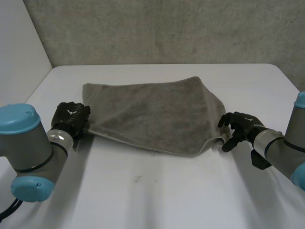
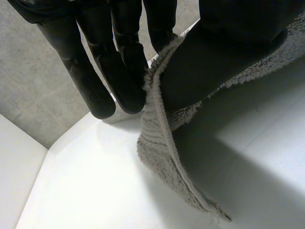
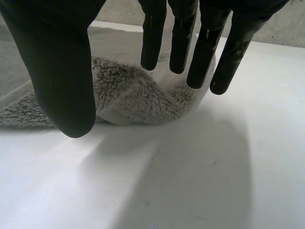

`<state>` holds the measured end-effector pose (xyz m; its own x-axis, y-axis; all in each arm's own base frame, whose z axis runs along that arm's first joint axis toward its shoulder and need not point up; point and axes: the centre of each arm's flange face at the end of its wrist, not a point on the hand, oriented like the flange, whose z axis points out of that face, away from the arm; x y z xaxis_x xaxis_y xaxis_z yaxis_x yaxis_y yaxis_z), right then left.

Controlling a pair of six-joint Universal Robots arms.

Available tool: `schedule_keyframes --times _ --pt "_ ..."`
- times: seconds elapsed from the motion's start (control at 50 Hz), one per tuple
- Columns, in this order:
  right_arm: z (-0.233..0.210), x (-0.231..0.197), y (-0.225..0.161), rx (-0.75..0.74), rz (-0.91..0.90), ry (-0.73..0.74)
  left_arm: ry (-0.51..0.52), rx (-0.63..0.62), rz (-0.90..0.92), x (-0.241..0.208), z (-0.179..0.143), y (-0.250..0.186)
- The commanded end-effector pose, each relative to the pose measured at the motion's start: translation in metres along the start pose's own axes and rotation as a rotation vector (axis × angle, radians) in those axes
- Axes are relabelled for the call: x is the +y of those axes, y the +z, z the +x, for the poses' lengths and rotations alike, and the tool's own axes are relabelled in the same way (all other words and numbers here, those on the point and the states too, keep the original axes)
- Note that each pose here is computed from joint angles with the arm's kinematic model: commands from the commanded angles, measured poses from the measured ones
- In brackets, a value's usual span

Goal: Fold the laundry

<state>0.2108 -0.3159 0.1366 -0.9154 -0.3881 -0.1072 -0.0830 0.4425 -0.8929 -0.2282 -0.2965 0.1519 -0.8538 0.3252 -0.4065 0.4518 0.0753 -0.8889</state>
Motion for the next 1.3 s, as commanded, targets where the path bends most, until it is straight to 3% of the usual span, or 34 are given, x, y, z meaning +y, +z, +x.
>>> schedule_keyframes --times 0.02,0.48,0.72,0.94,1.04,1.08,1.22,1.3 --pt "-0.006 0.001 -0.006 -0.011 -0.015 0.022 0.0 0.002 -0.004 0.001 0.0 -0.002" --pt "-0.026 0.014 -0.001 -0.056 -0.038 0.023 0.001 -0.001 0.003 -0.002 -0.001 -0.004" --pt "-0.018 0.017 -0.002 0.019 -0.035 -0.165 0.0 -0.008 -0.001 -0.001 -0.004 -0.003" --pt "-0.007 -0.012 0.01 0.114 0.191 -0.284 0.005 -0.007 -0.003 -0.003 -0.005 -0.004" --pt "-0.016 -0.084 -0.031 0.143 0.386 -0.408 0.008 -0.025 0.049 -0.026 -0.014 -0.014" --pt "-0.021 -0.104 -0.048 0.153 0.409 -0.471 0.008 -0.046 0.095 -0.056 -0.028 -0.029" --pt "-0.036 -0.151 -0.107 0.154 0.337 -0.724 0.032 -0.037 0.097 -0.116 -0.053 -0.073" --pt "-0.041 -0.159 -0.128 0.128 0.228 -0.865 0.041 0.03 -0.043 -0.128 -0.059 -0.095"
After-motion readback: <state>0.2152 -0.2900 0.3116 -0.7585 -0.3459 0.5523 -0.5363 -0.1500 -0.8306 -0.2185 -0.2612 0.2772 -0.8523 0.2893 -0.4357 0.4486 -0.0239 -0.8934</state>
